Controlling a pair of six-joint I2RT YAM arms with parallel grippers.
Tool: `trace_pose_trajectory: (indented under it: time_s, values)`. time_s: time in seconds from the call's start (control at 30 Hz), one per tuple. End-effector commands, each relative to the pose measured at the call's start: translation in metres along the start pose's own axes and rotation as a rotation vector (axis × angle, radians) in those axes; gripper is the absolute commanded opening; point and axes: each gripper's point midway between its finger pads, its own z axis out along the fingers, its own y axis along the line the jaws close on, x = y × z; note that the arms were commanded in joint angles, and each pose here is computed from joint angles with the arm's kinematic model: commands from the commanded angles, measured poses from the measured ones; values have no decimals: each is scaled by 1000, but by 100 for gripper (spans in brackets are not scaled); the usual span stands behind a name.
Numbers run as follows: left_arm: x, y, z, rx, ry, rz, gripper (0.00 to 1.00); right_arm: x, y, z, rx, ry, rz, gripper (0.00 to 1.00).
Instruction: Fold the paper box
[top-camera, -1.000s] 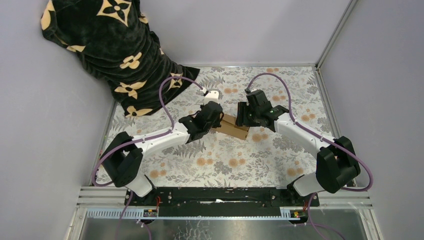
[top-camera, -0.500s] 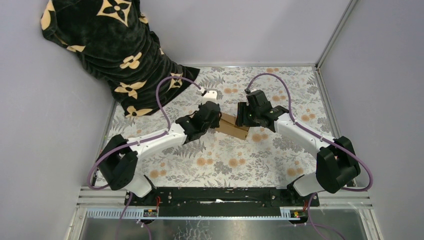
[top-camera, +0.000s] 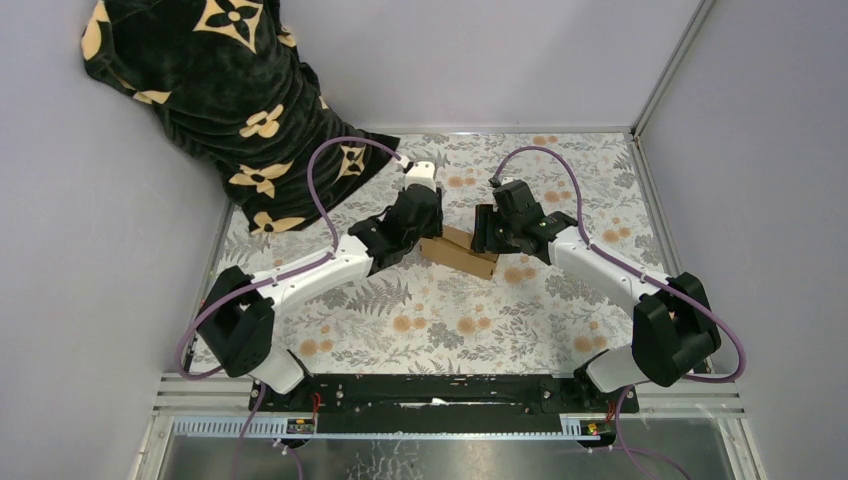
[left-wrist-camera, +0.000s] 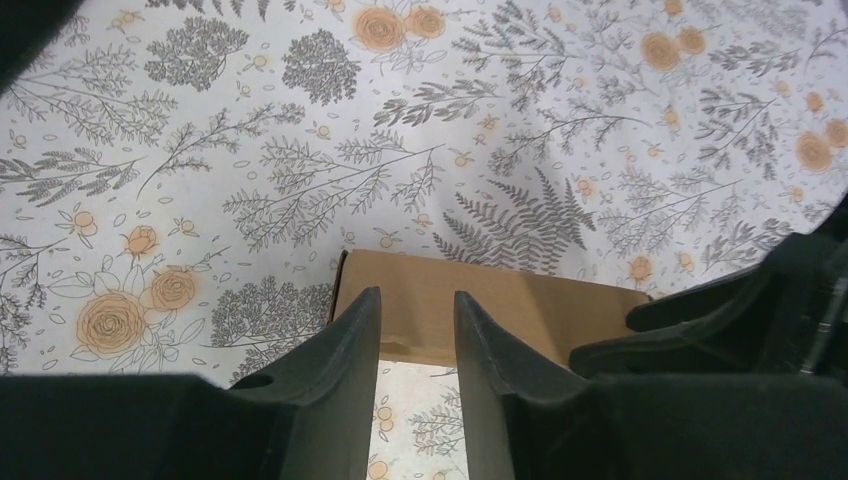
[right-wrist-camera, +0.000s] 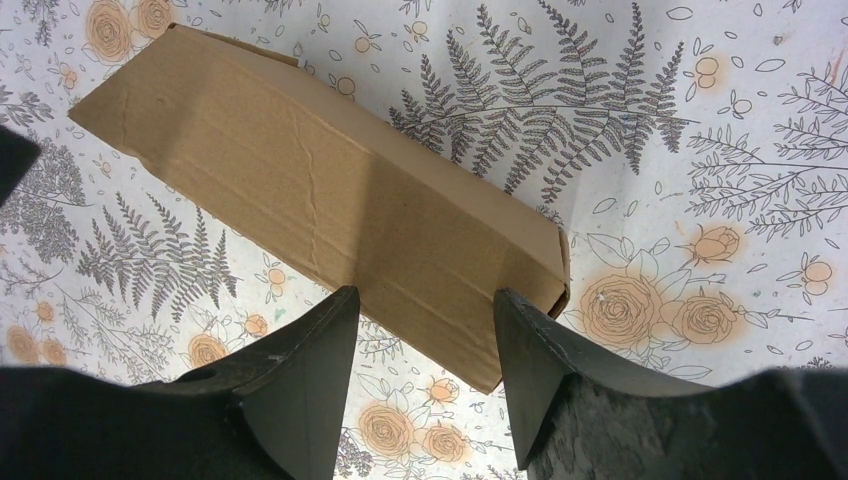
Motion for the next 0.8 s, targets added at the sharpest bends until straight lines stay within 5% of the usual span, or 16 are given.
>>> trace_pose_trajectory:
  time_s: [0.0, 0.43, 0.77]
  values:
    - [11, 5, 14, 9, 0, -8, 39, 40, -19, 9, 58, 126, -11, 60]
    - [86, 33, 15, -36, 132, -49, 34, 51, -23, 15, 58, 147, -3, 60]
    - [31, 23, -1, -23, 33, -27, 35, 47, -23, 15, 64, 144, -10, 60]
